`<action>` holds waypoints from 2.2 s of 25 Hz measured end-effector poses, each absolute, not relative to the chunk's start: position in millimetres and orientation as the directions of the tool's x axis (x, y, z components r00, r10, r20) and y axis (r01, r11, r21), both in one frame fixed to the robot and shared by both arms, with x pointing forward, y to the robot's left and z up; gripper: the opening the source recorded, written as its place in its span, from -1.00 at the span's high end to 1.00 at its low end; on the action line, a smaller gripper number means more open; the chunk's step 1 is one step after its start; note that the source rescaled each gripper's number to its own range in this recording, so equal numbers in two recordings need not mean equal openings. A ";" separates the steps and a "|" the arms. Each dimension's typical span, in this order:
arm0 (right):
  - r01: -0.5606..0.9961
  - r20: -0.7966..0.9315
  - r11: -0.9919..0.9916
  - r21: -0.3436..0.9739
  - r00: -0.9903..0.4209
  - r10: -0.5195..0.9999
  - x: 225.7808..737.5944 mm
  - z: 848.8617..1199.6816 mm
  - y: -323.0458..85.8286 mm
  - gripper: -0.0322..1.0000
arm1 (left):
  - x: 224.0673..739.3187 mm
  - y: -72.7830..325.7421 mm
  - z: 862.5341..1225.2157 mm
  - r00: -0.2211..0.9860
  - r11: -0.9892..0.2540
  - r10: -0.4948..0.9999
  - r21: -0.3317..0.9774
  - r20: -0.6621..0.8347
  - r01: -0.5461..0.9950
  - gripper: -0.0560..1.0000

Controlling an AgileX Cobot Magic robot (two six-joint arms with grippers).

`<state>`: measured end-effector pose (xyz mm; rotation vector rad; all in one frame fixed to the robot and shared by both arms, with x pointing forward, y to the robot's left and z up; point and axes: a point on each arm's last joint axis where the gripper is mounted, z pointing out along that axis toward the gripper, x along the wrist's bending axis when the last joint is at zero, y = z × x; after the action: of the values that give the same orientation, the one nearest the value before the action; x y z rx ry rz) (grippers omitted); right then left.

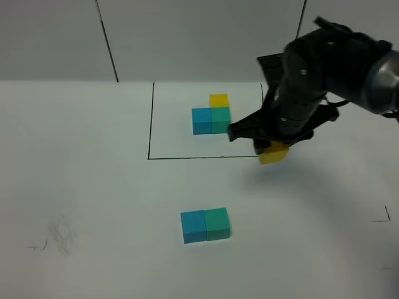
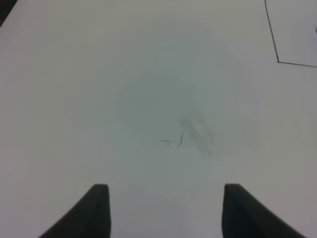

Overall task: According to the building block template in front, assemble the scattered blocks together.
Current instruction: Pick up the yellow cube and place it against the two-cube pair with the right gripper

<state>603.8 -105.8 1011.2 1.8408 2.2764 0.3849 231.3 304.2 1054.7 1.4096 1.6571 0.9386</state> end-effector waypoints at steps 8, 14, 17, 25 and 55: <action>0.965 -0.052 0.148 0.217 -0.140 0.989 604.7 980.0 -53.6 0.88 | 231.3 304.2 1054.7 -0.109 0.123 0.991 0.891 -0.084 0.438 0.62; 0.975 -0.063 0.113 0.191 -0.103 0.993 605.6 959.1 -34.4 0.88 | 231.3 304.2 1054.7 -0.109 0.123 0.991 0.891 -0.084 0.438 0.62; 0.975 -0.065 0.128 0.182 -0.118 0.991 603.4 949.6 -25.8 0.88 | 231.3 304.2 1054.7 -0.109 0.123 0.991 0.891 -0.084 0.438 0.62; 0.970 -0.021 0.143 0.195 -0.142 0.990 596.8 943.1 -8.1 0.88 | 231.3 304.2 1054.7 -0.109 0.123 0.991 0.891 -0.084 0.438 0.62; 0.987 -0.063 0.108 0.117 -0.101 0.993 588.7 911.2 0.7 0.88 | 231.3 304.2 1054.7 -0.109 0.123 0.991 0.891 -0.084 0.438 0.62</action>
<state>588.7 0.7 911.2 2.0174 2.2410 0.0674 231.3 304.2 1054.7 1.4096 1.6571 0.9386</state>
